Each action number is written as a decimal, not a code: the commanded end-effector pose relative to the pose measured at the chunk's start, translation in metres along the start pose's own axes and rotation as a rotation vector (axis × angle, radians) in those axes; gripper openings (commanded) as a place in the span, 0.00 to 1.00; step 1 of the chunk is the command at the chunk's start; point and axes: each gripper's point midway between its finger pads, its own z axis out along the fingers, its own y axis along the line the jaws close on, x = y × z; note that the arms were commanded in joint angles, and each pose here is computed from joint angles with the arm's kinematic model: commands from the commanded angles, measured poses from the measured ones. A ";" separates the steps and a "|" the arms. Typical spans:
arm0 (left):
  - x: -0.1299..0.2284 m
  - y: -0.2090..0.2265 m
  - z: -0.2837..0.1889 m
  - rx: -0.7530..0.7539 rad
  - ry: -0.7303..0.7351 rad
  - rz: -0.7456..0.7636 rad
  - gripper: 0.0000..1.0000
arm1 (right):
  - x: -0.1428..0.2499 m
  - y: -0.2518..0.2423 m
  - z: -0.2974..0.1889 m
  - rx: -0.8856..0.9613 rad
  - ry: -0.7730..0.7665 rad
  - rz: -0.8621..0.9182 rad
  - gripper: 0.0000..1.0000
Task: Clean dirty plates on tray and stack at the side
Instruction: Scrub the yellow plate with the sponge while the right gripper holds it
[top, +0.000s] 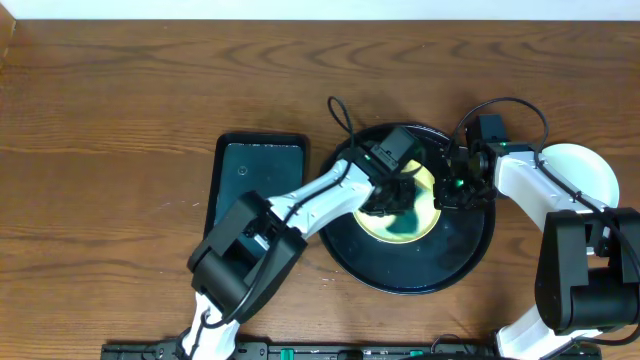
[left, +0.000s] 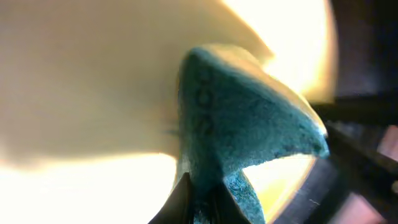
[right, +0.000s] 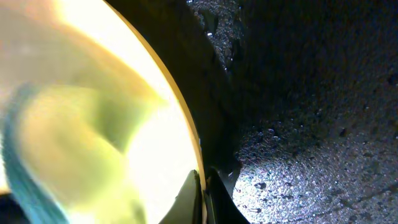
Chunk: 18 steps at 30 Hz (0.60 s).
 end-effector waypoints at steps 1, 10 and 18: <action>-0.027 0.093 0.004 -0.326 -0.108 -0.037 0.08 | 0.002 -0.005 0.005 0.037 0.017 -0.029 0.01; -0.041 0.132 -0.016 -0.555 -0.192 0.033 0.08 | 0.002 -0.005 0.005 0.042 0.017 -0.029 0.01; -0.016 0.020 0.020 -0.018 -0.048 0.008 0.07 | 0.002 -0.006 0.005 0.045 0.017 -0.029 0.01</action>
